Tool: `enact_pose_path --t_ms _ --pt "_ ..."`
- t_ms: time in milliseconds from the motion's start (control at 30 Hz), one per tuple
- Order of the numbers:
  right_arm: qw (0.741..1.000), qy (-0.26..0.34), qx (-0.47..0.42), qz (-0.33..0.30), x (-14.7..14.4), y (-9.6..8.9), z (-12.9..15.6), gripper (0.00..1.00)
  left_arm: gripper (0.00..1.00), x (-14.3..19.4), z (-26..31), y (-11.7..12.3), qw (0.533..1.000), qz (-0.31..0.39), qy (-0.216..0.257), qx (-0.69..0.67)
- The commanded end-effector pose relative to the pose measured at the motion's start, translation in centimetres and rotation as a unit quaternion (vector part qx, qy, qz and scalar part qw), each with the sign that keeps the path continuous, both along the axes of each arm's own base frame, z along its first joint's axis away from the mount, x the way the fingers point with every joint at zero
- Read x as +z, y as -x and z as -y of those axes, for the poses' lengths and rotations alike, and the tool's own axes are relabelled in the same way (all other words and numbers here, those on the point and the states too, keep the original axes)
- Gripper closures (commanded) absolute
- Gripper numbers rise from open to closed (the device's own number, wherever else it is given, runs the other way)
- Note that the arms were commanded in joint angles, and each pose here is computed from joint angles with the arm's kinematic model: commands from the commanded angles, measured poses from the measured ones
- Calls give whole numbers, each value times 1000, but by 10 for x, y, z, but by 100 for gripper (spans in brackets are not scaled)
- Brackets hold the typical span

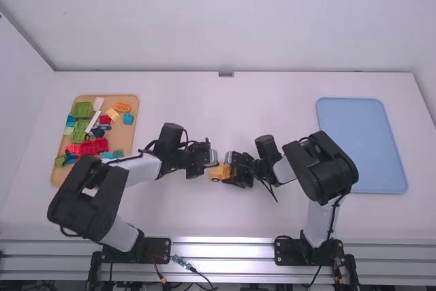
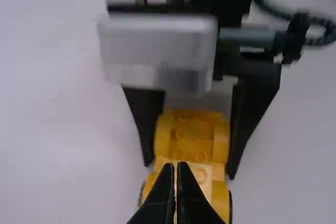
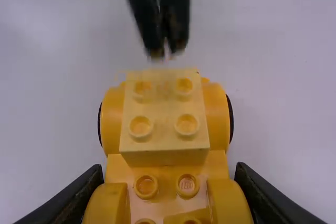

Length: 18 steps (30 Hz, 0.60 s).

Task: Assemble lego blocks to make yellow taxi

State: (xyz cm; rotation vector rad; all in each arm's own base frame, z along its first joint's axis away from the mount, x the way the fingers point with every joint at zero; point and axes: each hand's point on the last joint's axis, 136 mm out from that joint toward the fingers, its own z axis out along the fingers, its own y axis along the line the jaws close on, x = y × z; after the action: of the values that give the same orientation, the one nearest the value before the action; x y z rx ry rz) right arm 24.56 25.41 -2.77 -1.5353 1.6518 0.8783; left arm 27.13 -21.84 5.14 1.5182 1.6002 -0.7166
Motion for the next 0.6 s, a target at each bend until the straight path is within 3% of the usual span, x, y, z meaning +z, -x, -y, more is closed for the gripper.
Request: enact_pose_path --t_ms 0,133,167,333,367,400,433,567 --pt "1000 -5 5 -9 -1 2 -1 42 98 27 1 -2 999 32 22 -3" --pt "1000 -6 6 -7 -1 2 -2 42 98 42 -6 -10 998 55 20 19" --pt "1000 -6 6 -7 -1 1 -2 37 98 46 -15 -19 997 52 15 53" --pt "1000 -7 6 -5 1 -1 -3 35 92 51 -43 -45 989 34 15 144" --pt "1000 -8 5 -4 1 -1 -3 35 86 51 -49 -48 987 30 16 157" --pt "1000 -8 5 -2 1 -1 -3 34 66 51 -56 -52 985 22 19 171" --pt "1000 -8 5 -3 1 -1 -3 33 57 51 -61 -54 983 17 20 181" --pt "1000 -6 5 -7 0 0 -2 28 54 50 -80 -62 975 -5 28 221"
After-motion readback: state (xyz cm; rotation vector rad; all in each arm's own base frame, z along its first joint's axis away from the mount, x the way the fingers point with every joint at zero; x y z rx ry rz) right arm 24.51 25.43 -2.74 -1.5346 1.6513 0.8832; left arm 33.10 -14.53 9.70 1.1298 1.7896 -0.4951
